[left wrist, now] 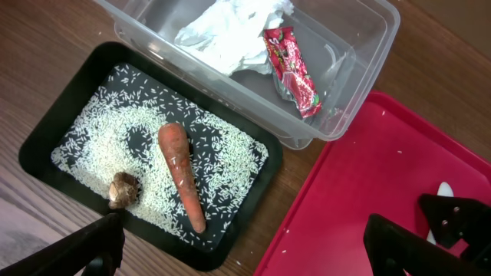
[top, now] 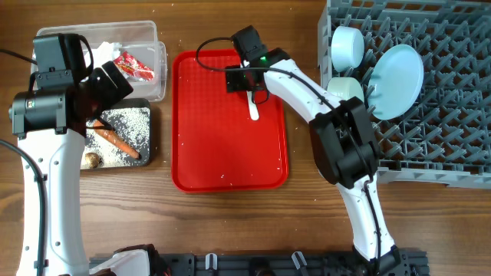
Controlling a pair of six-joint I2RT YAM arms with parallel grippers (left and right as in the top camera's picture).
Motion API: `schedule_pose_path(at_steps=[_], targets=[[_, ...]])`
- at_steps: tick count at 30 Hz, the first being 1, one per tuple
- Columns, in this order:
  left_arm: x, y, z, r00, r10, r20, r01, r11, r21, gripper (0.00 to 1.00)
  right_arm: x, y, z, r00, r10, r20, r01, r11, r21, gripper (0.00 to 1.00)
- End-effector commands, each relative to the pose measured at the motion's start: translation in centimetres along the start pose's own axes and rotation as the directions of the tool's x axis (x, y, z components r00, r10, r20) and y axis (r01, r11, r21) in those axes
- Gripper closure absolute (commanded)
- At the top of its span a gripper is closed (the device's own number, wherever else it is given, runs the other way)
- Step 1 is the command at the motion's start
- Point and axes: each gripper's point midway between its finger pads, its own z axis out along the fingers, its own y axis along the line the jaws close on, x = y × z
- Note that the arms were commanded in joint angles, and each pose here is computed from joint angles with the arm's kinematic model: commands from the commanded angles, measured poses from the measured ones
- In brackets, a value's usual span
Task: Sort waste into correct bins and load items into the dishwasher rack
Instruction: 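Move the right gripper over the white spoon and grasp it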
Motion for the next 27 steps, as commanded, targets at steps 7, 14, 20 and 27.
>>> schedule_pose_path(at_steps=[7, 14, 20, 27], targets=[[-0.2, -0.1, -0.4, 1.000, -0.011, 0.009, 0.011, 1.000, 0.010, 0.00, 1.3, -1.0, 3.4, 0.992, 0.117, -0.055, -0.118, 0.993, -0.022, 0.38], [-0.2, -0.1, -0.4, 1.000, -0.011, 0.009, 0.011, 1.000, 0.010, 0.00, 2.6, -1.0, 4.0, 0.976, 0.197, -0.096, -0.200, 0.980, -0.022, 0.52], [-0.2, -0.1, -0.4, 1.000, -0.011, 0.009, 0.011, 1.000, 0.010, 0.00, 3.4, -1.3, 4.7, 0.963, 0.245, -0.116, -0.247, 0.969, -0.003, 0.58], [-0.2, -0.1, -0.4, 1.000, -0.011, 0.009, 0.011, 1.000, 0.010, 0.00, 5.1, -1.6, 6.3, 0.954, 0.249, -0.167, -0.252, 0.968, 0.006, 0.76]])
